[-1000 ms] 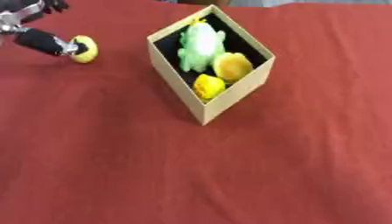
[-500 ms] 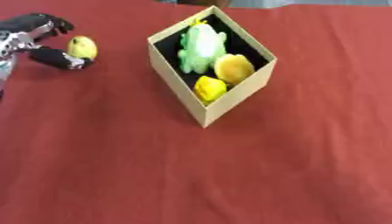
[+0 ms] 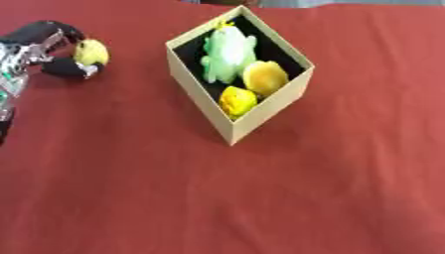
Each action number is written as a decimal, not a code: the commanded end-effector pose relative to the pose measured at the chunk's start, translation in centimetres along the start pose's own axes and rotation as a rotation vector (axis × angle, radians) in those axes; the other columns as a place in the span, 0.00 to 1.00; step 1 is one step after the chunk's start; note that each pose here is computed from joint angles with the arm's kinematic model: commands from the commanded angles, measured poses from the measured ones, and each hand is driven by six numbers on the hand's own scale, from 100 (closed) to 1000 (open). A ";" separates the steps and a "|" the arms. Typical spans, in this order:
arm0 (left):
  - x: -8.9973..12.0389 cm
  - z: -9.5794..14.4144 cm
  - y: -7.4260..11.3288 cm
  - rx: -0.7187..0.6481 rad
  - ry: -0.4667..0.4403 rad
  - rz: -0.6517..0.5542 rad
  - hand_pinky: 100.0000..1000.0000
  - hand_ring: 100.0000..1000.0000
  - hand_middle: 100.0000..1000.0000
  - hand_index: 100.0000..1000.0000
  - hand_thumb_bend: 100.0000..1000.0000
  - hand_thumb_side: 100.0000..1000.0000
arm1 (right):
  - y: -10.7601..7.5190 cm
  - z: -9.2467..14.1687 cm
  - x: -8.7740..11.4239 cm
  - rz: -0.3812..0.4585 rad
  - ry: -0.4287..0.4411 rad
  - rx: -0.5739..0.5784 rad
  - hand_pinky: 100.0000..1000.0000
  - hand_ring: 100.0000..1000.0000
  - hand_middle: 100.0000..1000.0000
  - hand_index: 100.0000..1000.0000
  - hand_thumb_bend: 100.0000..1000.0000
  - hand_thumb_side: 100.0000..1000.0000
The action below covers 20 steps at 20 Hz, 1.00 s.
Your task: Pick up objects on the table and place them in the box.
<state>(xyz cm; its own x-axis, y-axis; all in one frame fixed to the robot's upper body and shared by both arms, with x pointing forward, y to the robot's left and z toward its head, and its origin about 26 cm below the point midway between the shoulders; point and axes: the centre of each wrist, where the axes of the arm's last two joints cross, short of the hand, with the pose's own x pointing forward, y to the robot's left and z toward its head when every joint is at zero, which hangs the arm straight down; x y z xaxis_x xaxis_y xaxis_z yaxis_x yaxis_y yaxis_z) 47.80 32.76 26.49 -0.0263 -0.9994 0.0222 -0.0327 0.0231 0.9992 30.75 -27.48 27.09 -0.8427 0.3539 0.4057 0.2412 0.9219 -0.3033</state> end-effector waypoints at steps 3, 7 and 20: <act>-0.6 0.2 1.6 0.023 -0.004 -0.001 0.72 0.69 0.63 0.78 0.01 0.34 | -0.6 -0.4 0.6 0.012 -0.028 -0.017 0.83 0.77 0.72 0.75 0.00 0.78; 0.1 0.5 2.5 0.041 -0.049 0.013 0.69 0.65 0.59 0.75 0.00 0.29 | -0.6 -0.3 0.6 0.012 -0.024 -0.022 0.83 0.77 0.72 0.75 0.00 0.78; 3.8 3.5 8.8 0.266 -0.182 -0.030 0.70 0.66 0.62 0.78 0.00 0.28 | -0.7 -0.2 0.6 0.019 -0.023 -0.017 0.83 0.77 0.72 0.75 0.00 0.77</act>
<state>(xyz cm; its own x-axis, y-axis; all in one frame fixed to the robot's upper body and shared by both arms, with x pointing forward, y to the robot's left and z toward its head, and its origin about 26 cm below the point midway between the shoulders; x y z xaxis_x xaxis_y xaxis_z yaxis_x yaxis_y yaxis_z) 45.01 28.89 32.62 -0.2001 -0.9798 -0.0057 -0.2210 0.0395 0.9745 30.72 -27.67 26.74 -0.8349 0.3573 0.4186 0.2518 0.9243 -0.2867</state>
